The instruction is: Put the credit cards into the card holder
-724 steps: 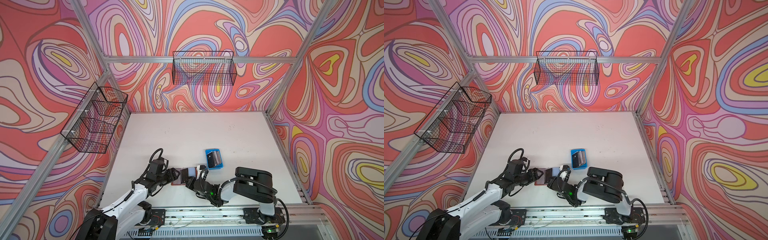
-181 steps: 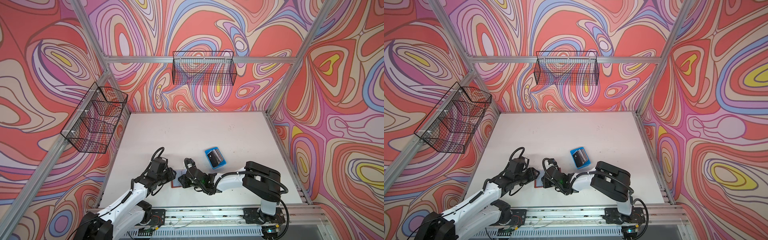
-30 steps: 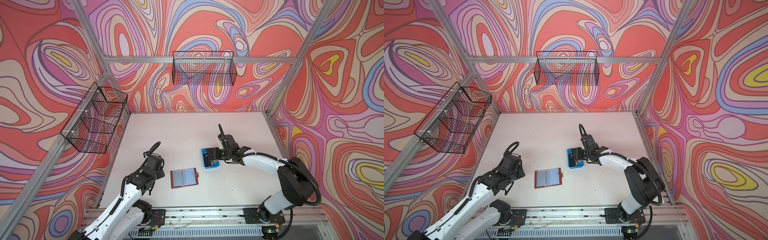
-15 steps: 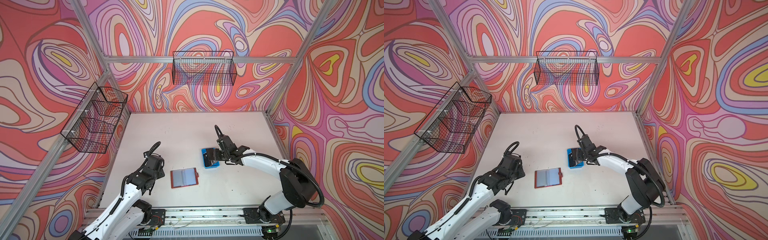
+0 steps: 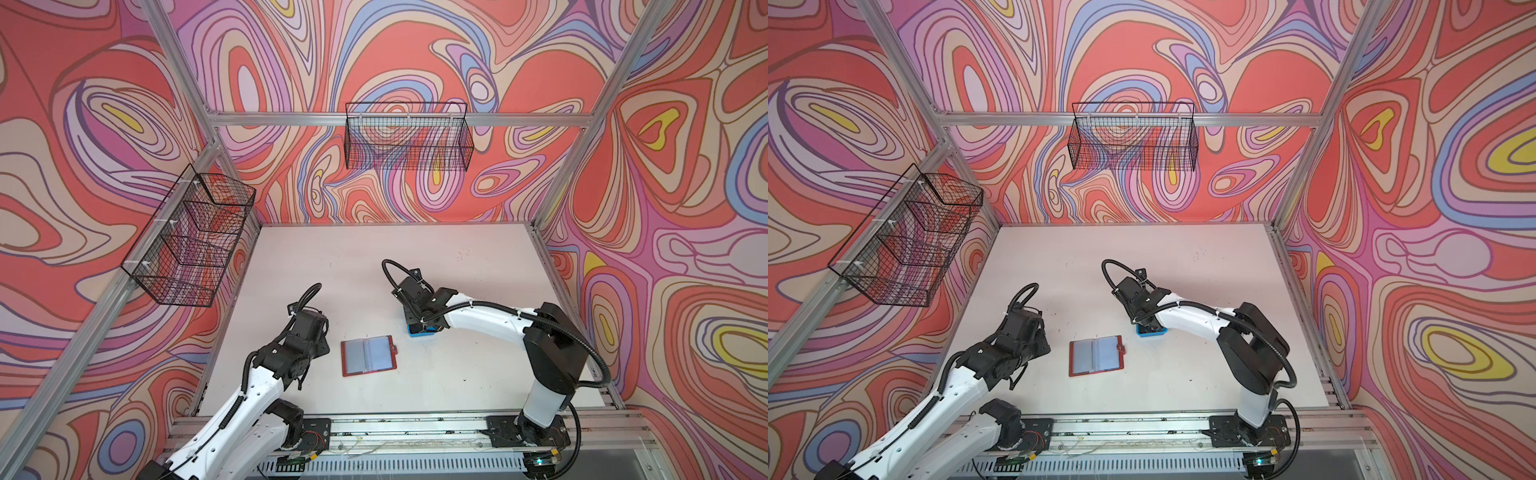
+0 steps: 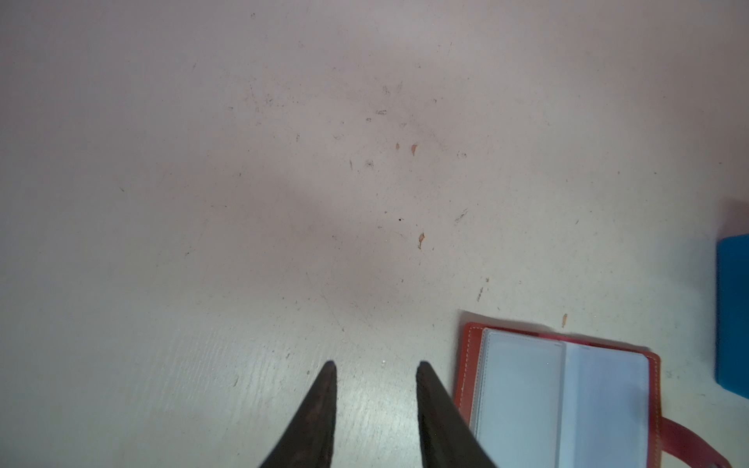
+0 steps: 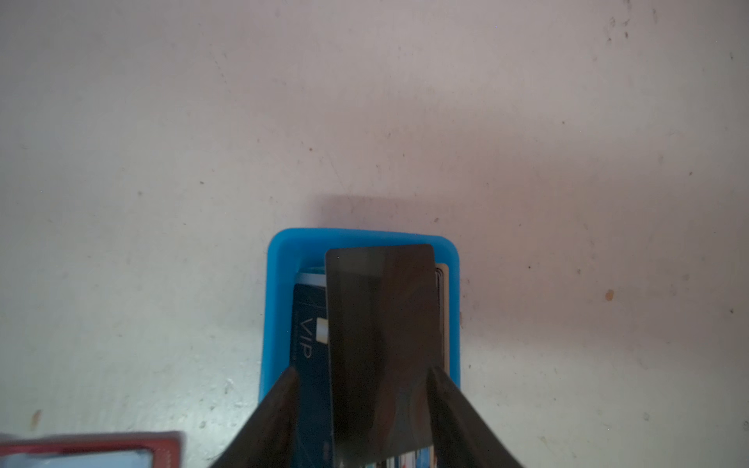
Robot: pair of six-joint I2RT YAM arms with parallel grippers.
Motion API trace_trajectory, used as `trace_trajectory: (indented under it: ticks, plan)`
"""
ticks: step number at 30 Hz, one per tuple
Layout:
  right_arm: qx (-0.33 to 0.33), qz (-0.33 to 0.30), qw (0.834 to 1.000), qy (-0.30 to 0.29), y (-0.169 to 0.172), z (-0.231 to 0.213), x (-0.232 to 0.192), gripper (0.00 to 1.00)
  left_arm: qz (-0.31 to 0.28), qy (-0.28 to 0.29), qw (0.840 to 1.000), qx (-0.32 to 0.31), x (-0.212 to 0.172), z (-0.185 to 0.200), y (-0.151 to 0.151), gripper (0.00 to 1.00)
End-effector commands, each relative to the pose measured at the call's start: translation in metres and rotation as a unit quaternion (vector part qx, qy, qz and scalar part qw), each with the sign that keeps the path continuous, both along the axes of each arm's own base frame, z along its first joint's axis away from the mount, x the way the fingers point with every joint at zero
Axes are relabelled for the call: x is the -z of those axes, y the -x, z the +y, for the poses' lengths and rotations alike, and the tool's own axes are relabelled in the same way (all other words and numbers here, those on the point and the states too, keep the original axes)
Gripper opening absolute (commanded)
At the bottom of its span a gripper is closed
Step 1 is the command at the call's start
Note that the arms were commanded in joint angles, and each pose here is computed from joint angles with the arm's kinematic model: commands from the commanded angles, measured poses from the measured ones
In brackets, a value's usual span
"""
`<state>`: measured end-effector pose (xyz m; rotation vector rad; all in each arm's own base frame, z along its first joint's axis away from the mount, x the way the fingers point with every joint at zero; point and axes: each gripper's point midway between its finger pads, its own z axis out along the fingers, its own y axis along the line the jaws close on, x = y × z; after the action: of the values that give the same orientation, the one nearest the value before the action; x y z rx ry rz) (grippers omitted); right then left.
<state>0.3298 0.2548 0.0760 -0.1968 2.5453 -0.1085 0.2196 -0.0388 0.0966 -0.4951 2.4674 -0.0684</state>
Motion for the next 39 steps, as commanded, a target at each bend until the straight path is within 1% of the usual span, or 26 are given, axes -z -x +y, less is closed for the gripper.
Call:
trace_trajectory:
  ticks: [1, 4, 8, 12, 19, 21, 22, 23, 24, 25, 28, 29, 30, 32, 33, 37, 39]
  plan:
    - [0.014, -0.008, 0.999, 0.031, -0.003, -0.007, -0.002, 0.50, 0.006, -0.005, 1.000, 0.000, 0.003, 0.001, 0.001, 0.36]
    - [0.015, -0.004, 0.999, 0.042, -0.004, -0.007, 0.004, 0.47, 0.004, -0.006, 1.000, -0.001, 0.003, 0.002, 0.001, 0.35]
    - [0.019, -0.003, 0.999, 0.050, -0.005, -0.008, 0.009, 0.46, 0.006, -0.006, 1.000, 0.000, 0.003, 0.002, 0.001, 0.35]
    - [0.024, -0.007, 0.999, 0.041, -0.004, -0.010, 0.005, 0.35, 0.005, -0.005, 1.000, 0.000, 0.003, 0.001, 0.001, 0.35]
    - [0.034, -0.029, 0.999, 0.029, -0.003, -0.015, -0.014, 0.16, 0.006, -0.005, 1.000, 0.000, 0.003, 0.002, 0.001, 0.35]
    - [0.036, -0.031, 0.998, 0.030, -0.002, -0.017, -0.016, 0.15, 0.005, -0.005, 1.000, 0.000, 0.003, 0.001, 0.001, 0.35]
    - [0.036, -0.031, 0.998, 0.032, -0.002, -0.018, -0.017, 0.18, 0.005, -0.005, 1.000, 0.000, 0.003, 0.001, 0.001, 0.35]
    - [0.036, -0.032, 0.998, 0.033, -0.002, -0.018, -0.017, 0.25, 0.004, -0.005, 1.000, 0.000, 0.003, 0.001, 0.001, 0.35]
    - [0.034, -0.033, 0.998, 0.033, -0.002, -0.019, -0.018, 0.35, 0.005, -0.005, 1.000, 0.000, 0.003, 0.002, 0.001, 0.35]
    - [0.034, -0.035, 0.998, 0.033, -0.002, -0.020, -0.019, 0.42, 0.004, -0.004, 1.000, 0.000, 0.003, 0.002, 0.001, 0.35]
    - [0.029, -0.035, 0.999, 0.026, -0.002, -0.020, -0.018, 0.59, 0.005, -0.004, 1.000, 0.001, 0.003, 0.001, 0.001, 0.35]
    - [0.025, -0.040, 0.999, 0.005, -0.004, -0.019, -0.026, 0.65, 0.005, -0.004, 1.000, 0.001, 0.003, 0.001, 0.001, 0.35]
    - [0.018, -0.036, 0.999, -0.013, -0.005, -0.017, -0.025, 0.71, 0.005, -0.003, 1.000, 0.001, 0.003, 0.001, 0.002, 0.35]
    - [0.010, -0.019, 0.999, -0.047, -0.008, -0.018, -0.016, 0.76, 0.003, -0.003, 1.000, 0.001, 0.003, 0.001, 0.002, 0.35]
    - [0.011, -0.009, 0.998, -0.061, -0.010, -0.021, -0.011, 0.77, 0.003, -0.003, 1.000, 0.002, 0.003, 0.001, 0.002, 0.35]
    - [0.020, 0.005, 0.998, -0.063, -0.018, -0.031, 0.004, 0.79, 0.001, -0.001, 1.000, 0.002, 0.002, 0.001, 0.002, 0.35]
    - [0.014, 0.009, 0.998, -0.066, -0.020, -0.026, 0.008, 0.76, 0.002, -0.002, 1.000, 0.002, 0.002, 0.001, 0.002, 0.35]
